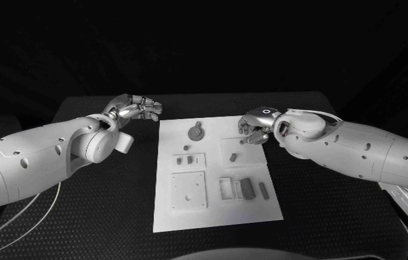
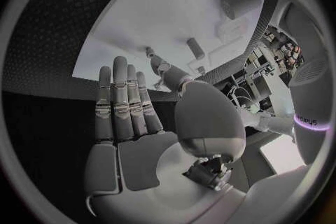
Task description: Assemble the parts on the task board
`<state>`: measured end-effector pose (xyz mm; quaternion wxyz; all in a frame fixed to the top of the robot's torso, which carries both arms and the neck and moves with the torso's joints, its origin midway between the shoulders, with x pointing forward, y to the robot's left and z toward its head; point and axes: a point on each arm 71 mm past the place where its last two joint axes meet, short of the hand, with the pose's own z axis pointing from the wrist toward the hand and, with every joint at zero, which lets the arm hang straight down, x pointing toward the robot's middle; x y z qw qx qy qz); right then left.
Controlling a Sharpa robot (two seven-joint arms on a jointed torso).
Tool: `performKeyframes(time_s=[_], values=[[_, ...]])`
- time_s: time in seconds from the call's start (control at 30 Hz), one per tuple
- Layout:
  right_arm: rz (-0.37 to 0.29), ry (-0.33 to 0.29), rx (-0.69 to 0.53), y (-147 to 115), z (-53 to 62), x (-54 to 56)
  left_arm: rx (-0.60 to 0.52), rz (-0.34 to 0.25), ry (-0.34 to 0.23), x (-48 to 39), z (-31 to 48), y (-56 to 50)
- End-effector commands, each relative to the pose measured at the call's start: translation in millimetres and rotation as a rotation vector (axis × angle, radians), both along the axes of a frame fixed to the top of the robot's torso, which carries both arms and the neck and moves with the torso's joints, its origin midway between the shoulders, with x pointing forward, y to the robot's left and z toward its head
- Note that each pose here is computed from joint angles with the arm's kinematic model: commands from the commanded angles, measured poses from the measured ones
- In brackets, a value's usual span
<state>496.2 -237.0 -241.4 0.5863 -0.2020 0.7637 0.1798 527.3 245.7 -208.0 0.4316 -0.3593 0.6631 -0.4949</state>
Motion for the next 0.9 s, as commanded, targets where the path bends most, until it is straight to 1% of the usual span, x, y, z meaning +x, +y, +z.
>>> performKeyframes(time_s=[0.03,0.1,0.2,0.3,0.43,0.53,0.9], values=[[0.017,-0.034,-0.061,2.3,-3.0,-4.0,-0.044,-0.014,-0.012,0.0,2.7,-4.0],[0.02,-0.022,-0.072,2.6,-6.9,-6.5,-0.045,-0.014,-0.012,0.1,2.8,-4.2],[0.022,-0.023,-0.074,3.3,-10.2,-8.7,-0.044,-0.012,-0.013,-0.3,3.0,-3.2],[0.023,-0.028,-0.071,3.9,-10.7,-8.5,-0.045,-0.01,-0.013,-0.3,2.9,-2.7],[0.035,-0.018,-0.068,8.2,-12.0,-9.1,-0.047,-0.016,-0.011,-0.2,2.8,-4.6],[0.042,-0.01,-0.065,11.2,-16.6,-11.2,-0.046,-0.015,-0.01,-0.1,2.7,-4.5],[0.033,0.013,-0.07,11.4,-24.6,-7.7,-0.042,-0.008,-0.004,0.2,2.2,-2.1]])
